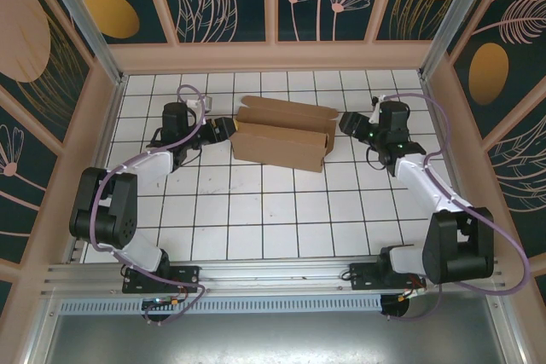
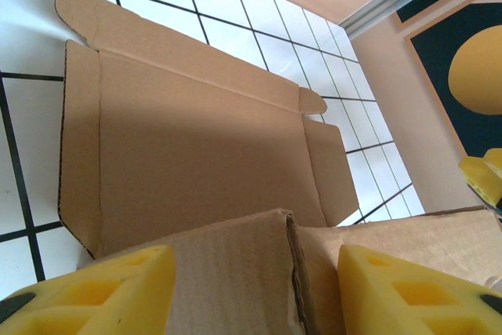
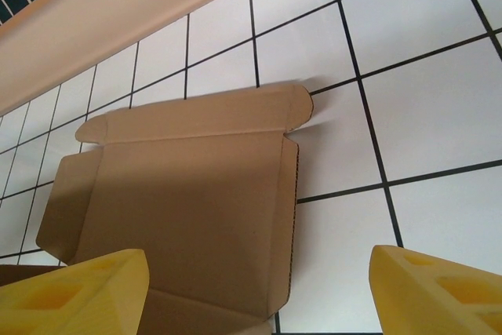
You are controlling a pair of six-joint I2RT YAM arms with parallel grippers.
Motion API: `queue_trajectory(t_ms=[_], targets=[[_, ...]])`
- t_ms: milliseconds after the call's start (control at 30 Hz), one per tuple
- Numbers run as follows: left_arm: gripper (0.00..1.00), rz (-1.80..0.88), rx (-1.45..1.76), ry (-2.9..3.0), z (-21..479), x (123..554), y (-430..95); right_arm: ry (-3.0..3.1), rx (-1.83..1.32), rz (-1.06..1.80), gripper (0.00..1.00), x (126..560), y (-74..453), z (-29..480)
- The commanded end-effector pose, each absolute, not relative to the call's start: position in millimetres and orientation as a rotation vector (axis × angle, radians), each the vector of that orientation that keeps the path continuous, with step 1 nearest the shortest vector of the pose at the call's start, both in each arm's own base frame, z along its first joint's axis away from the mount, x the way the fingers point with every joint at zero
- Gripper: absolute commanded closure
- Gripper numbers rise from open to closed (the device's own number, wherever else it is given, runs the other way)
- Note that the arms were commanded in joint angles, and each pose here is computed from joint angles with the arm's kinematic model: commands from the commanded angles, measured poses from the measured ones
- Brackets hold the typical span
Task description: Fold the paper box
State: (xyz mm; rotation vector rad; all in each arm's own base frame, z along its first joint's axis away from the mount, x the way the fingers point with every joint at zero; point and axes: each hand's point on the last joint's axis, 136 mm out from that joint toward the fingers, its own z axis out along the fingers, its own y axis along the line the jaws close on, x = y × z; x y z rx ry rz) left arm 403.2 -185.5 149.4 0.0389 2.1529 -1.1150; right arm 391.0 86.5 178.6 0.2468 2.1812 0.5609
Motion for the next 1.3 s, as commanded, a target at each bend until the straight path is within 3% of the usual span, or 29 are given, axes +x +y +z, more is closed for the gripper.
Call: queue_trajectory(t_ms=[0, 233, 533, 867, 1267], targets=[[0.43, -1.103, -0.042, 2.381, 89.0, 356.1, -179.0, 2.121, 0.23, 0.6, 0.26, 395.3, 91.3, 188.6], [0.3, -1.09, -0.09, 2.4, 80.0, 313.0, -167.6, 2.14, 0.221, 0.648, 0.26, 383.7, 104.2, 177.5], [0.01, -1.071, -0.082, 2.285, 112.8, 291.8, -158.6, 2.264, 0.19, 0.544, 0.25, 351.3, 121.3, 146.5], [0.01, -0.865, -0.122, 2.18, 150.8, 346.4, -141.9, 2.307, 0.11, 0.487, 0.26, 338.6, 134.4, 135.2], [0.04, -0.778, -0.13, 2.217, 149.6, 381.3, -140.2, 2.495, 0.038, 0.474, 0.28, 278.8, 160.5, 63.0]])
